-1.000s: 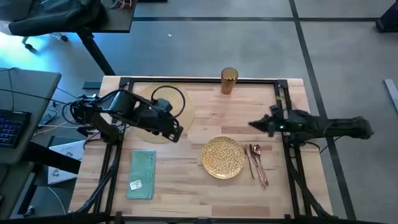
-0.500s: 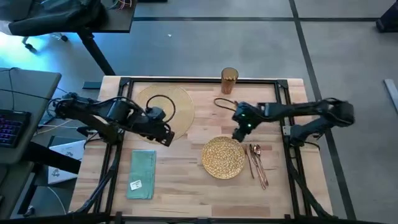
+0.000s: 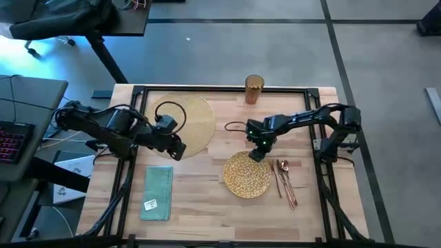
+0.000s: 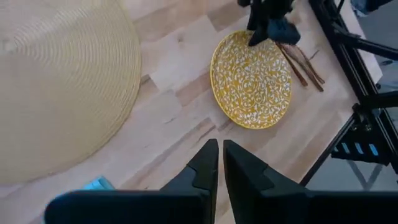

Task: Set table place
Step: Move the yellow plate to the top right of the table

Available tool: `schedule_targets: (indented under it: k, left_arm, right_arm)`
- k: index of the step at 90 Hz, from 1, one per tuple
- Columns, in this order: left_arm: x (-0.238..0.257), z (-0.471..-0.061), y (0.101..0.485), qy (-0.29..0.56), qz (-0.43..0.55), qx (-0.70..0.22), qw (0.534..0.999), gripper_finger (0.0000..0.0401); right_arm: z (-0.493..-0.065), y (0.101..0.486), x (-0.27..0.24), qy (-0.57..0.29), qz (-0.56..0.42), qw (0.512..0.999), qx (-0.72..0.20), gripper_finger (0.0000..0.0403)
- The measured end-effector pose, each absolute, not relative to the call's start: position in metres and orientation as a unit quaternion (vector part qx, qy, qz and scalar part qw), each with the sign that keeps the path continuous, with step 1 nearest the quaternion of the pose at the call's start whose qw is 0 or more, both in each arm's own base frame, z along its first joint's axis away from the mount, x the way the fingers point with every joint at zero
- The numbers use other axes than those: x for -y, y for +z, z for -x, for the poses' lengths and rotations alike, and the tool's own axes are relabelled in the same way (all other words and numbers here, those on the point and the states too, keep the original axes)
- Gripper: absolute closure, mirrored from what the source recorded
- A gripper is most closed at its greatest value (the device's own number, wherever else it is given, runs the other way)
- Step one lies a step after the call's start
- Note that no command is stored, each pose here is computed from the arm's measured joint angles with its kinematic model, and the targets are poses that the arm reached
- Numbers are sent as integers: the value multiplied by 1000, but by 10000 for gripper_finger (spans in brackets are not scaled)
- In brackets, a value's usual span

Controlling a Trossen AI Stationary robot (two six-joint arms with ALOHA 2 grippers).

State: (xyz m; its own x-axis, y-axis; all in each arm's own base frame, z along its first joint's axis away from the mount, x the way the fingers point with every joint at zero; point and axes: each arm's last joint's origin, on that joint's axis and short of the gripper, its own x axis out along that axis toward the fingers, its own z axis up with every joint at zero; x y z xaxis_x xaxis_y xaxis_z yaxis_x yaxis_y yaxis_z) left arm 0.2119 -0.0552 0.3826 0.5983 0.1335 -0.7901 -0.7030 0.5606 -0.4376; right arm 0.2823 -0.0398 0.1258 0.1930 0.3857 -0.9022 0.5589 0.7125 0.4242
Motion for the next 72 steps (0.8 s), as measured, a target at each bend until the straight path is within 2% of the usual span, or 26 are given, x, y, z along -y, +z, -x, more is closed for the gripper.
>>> schedule_targets:
  k: [14,18,52,72]
  left_arm:
    - [53,-206,386,257,378,-359,814,391]
    - [52,-204,387,257,373,-356,818,391]
    - [49,-196,393,257,358,-344,829,391]
    - [49,-196,392,257,359,-346,828,391]
  right_arm:
    - [-283,125,36,-59,-399,664,-630,376]
    - [-284,126,37,-58,-413,660,-625,387]
    - [-278,145,81,-139,-498,667,-536,402]
    - [-251,153,118,-209,-532,634,-521,403]
